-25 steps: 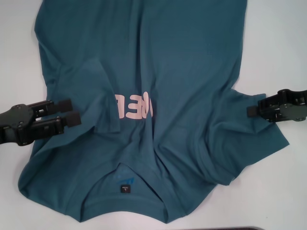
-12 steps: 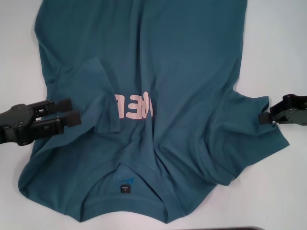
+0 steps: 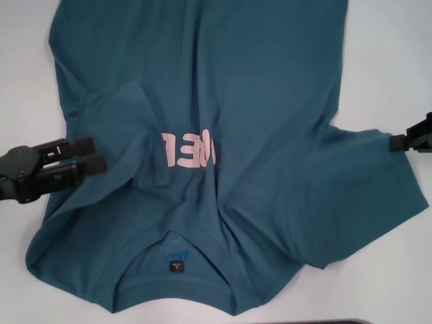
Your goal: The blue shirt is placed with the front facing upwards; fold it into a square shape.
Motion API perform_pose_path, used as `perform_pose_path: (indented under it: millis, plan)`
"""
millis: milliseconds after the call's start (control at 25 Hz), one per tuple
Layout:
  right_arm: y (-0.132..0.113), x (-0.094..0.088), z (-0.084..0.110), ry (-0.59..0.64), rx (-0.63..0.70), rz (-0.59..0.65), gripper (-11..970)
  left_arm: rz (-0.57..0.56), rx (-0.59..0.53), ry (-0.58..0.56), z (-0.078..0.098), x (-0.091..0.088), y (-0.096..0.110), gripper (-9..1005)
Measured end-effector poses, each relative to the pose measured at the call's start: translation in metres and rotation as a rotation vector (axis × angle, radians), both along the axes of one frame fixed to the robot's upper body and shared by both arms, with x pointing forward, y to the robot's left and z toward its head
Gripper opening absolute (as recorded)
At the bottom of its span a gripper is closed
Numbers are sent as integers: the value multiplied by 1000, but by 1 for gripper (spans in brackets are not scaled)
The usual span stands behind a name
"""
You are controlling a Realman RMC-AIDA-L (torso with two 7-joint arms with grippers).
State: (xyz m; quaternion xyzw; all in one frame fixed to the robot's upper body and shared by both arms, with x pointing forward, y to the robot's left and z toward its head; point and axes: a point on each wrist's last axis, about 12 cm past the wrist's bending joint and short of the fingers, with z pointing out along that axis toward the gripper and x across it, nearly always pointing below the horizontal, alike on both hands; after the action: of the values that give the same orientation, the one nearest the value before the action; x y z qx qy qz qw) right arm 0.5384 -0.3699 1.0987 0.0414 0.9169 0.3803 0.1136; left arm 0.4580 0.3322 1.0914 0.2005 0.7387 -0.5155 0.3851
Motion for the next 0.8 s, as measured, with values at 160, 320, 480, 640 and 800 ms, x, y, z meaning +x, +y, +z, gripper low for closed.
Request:
perform_pose_path:
  millis: [160,320,480,640,800]
  plan:
    - [-5,0,3,-11,-4,-15,3,28,-8,-4,0,-2,5,735]
    - [-13,0,6,-9,-18,-38,3,45,-11,-6,1,-4,8,736]
    - [-24,-2,13,-20,-30,-81,3,48,-13,-6,1,-4,9,736]
    - [-27,-2,18,-35,-21,-95,3,48,-12,-7,1,-4,9,736]
    - [-16,0,17,-37,-1,-64,3,46,-13,-9,2,-2,8,735]
